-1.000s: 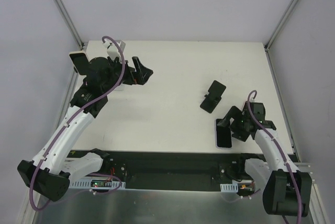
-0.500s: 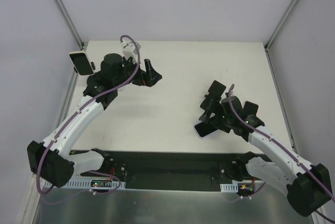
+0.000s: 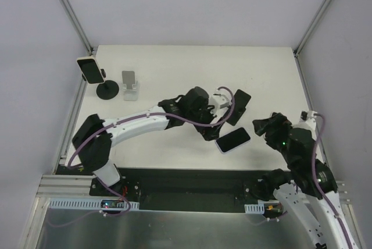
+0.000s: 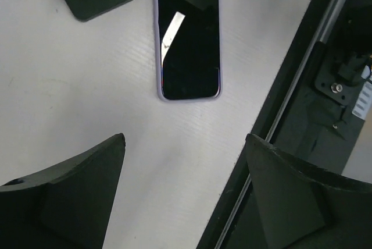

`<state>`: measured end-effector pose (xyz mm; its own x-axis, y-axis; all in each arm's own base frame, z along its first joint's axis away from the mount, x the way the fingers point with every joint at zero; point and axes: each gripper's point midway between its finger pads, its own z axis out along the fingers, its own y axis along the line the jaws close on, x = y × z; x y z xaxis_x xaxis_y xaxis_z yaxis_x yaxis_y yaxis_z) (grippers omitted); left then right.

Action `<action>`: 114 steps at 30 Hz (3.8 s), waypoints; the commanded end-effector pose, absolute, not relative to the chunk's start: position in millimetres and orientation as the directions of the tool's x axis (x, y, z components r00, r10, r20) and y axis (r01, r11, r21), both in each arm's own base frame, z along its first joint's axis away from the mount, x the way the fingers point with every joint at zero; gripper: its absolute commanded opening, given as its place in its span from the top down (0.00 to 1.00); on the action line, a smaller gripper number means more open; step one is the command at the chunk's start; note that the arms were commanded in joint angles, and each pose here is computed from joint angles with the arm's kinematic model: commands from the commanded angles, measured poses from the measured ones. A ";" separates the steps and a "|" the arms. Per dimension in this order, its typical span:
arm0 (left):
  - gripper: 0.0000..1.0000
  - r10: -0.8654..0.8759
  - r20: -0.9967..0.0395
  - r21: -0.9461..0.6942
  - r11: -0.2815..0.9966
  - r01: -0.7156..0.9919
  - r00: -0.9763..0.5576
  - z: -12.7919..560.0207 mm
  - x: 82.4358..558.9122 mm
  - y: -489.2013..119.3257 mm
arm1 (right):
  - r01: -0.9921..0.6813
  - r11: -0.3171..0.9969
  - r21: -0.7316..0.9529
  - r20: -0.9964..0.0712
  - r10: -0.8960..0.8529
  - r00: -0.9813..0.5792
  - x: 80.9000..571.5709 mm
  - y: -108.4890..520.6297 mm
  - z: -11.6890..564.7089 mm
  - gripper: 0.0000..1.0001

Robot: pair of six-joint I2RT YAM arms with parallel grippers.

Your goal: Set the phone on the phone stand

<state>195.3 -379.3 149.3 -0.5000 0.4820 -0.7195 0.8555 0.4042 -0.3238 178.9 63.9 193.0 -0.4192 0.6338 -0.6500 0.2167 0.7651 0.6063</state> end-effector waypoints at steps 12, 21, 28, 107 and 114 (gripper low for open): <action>0.04 0.767 -0.404 -0.083 0.511 0.855 -0.498 93.4 207.9 -473.2 | 0.078 0.892 0.446 -0.890 0.451 -0.071 90.5 -21.9 316.3 0.01; 0.03 0.763 -0.312 -0.095 0.568 0.818 -0.566 58.4 206.0 -478.1 | 0.028 0.905 0.425 -0.905 0.426 -0.020 75.7 -28.9 322.3 0.03; 0.01 0.759 -0.319 -0.157 0.549 0.821 -0.568 58.1 199.3 -491.6 | -0.001 0.908 0.418 -0.907 0.418 -0.045 78.5 -24.3 317.3 0.03; 0.16 0.715 -0.024 -0.063 0.696 0.715 -0.698 6.0 173.3 -343.2 | -0.062 0.919 0.388 -0.893 0.359 -0.270 124.8 27.3 255.9 0.04; 0.68 0.704 -0.014 -0.016 0.709 0.705 -0.710 3.4 175.3 -331.5 | -0.062 0.922 0.383 -0.897 0.355 -0.264 125.1 26.3 257.5 0.04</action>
<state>173.9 -336.1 15.3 -0.7167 0.6969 -0.0276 0.6973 0.7153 -0.0456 122.3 25.1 248.9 -0.2902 0.3579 -0.8875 -0.0417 0.9218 0.3853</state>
